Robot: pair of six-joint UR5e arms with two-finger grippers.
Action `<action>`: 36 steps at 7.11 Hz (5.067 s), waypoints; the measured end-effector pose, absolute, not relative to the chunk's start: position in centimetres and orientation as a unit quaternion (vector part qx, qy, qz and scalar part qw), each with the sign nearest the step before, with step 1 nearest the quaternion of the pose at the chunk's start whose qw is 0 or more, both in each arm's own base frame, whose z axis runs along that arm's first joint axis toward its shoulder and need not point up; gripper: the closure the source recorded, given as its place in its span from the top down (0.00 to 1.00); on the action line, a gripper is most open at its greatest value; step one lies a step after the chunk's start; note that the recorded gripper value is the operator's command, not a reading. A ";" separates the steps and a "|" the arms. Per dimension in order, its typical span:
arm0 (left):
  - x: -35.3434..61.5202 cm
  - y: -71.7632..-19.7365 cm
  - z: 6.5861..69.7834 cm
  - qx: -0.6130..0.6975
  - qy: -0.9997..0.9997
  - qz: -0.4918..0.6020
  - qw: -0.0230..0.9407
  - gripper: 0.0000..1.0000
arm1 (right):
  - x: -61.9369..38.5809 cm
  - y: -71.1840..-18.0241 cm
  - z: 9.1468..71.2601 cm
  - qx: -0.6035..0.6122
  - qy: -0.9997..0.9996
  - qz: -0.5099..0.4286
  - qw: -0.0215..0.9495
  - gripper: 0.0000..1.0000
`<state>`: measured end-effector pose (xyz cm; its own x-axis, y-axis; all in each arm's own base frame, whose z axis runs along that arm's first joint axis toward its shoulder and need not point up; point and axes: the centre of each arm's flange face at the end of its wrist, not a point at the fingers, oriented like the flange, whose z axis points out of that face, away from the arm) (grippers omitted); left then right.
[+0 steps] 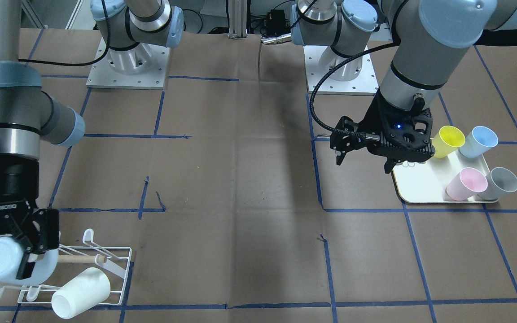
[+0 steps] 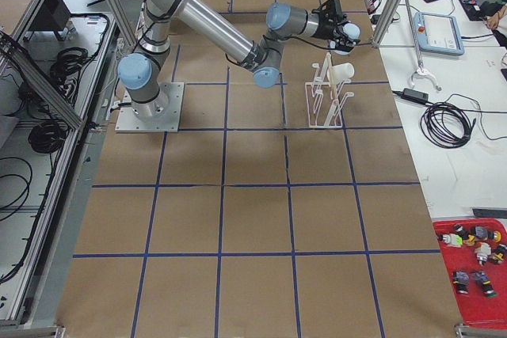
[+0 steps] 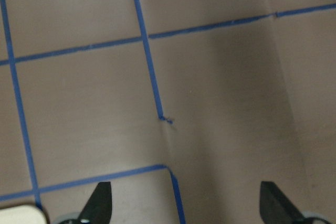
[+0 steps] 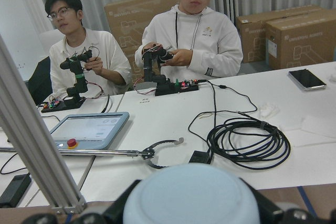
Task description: Transfer IKEA cup to right arm and place on rack
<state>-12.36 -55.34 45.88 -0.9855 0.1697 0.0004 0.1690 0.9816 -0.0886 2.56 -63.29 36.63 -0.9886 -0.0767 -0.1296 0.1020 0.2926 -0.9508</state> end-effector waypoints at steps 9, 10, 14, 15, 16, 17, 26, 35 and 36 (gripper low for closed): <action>-12.8 -50.4 48.1 -0.067 -0.998 0.019 -0.011 0.99 | -7.3 -66.2 28.0 -0.015 0.789 -0.613 0.047 0.14; -12.8 -50.5 48.4 -0.064 -0.998 0.022 -0.010 0.99 | -7.5 -66.2 27.2 -0.013 0.792 -0.608 0.050 0.15; -12.9 -50.7 48.8 -0.052 -0.998 0.031 -0.003 0.99 | -7.3 -65.3 24.9 -0.009 0.797 -0.601 0.053 1.00; -12.9 -50.6 48.8 -0.052 -0.998 0.031 -0.003 0.99 | -7.4 -65.2 24.8 -0.006 0.798 -0.600 0.052 1.00; -12.9 -50.6 48.7 -0.052 -0.998 0.031 -0.003 0.99 | -7.4 -65.2 24.9 -0.004 0.799 -0.600 0.051 1.00; -12.9 -50.6 48.7 -0.051 -0.998 0.031 -0.003 0.99 | -7.4 -65.3 25.1 -0.004 0.798 -0.600 0.051 1.00; -12.9 -50.5 48.9 -0.016 -0.999 0.032 -0.001 0.99 | -3.8 -62.6 41.7 0.083 0.946 -0.309 0.055 1.00; -13.0 -50.6 48.7 0.000 -1.000 0.031 0.002 0.99 | 12.9 -40.1 57.5 -0.005 0.999 -0.001 0.036 1.00; -13.0 -50.5 48.7 0.000 -1.000 0.031 0.002 0.99 | 13.1 -38.5 56.5 -0.003 0.999 -0.001 0.037 1.00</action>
